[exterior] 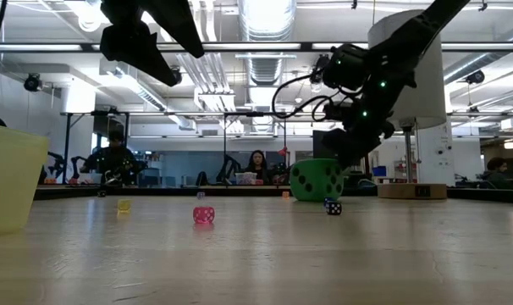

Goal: Pick & Place Dice
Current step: Put the large green dice into the yellow bin

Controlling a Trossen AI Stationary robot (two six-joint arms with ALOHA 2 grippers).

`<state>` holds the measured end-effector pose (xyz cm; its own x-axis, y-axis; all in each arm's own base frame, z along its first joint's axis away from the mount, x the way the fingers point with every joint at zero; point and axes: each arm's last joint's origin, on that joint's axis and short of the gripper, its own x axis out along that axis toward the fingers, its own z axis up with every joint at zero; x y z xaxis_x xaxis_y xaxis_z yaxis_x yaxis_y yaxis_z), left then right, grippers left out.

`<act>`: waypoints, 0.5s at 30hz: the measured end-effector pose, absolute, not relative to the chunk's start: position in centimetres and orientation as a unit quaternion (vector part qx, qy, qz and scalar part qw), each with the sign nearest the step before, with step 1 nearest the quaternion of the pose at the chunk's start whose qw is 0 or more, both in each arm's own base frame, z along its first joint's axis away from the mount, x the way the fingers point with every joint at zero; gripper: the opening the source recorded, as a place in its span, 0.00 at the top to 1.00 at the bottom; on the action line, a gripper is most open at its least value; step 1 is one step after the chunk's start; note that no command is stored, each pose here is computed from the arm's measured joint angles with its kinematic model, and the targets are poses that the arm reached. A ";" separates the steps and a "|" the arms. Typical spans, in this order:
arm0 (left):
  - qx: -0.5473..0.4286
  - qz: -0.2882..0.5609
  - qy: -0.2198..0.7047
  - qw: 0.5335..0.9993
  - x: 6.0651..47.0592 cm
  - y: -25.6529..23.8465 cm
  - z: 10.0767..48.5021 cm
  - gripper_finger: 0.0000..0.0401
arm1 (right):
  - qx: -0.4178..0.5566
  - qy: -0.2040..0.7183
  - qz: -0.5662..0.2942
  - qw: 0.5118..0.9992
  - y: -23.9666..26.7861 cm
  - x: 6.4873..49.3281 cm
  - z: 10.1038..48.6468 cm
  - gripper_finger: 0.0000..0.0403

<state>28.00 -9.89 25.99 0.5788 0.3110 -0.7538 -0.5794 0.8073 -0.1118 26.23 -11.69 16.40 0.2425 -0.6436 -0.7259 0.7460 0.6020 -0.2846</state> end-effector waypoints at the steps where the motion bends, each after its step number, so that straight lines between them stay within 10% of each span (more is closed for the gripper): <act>1: -0.176 0.256 0.381 0.871 28.0 -9.9 26.0 0.01 | 0.058 0.429 -0.439 0.787 -11.7 26.3 16.5 0.55; 15: -0.176 0.256 0.381 0.871 28.0 -9.9 26.0 0.01 | 0.053 0.399 -0.311 0.861 -10.7 28.1 17.0 0.55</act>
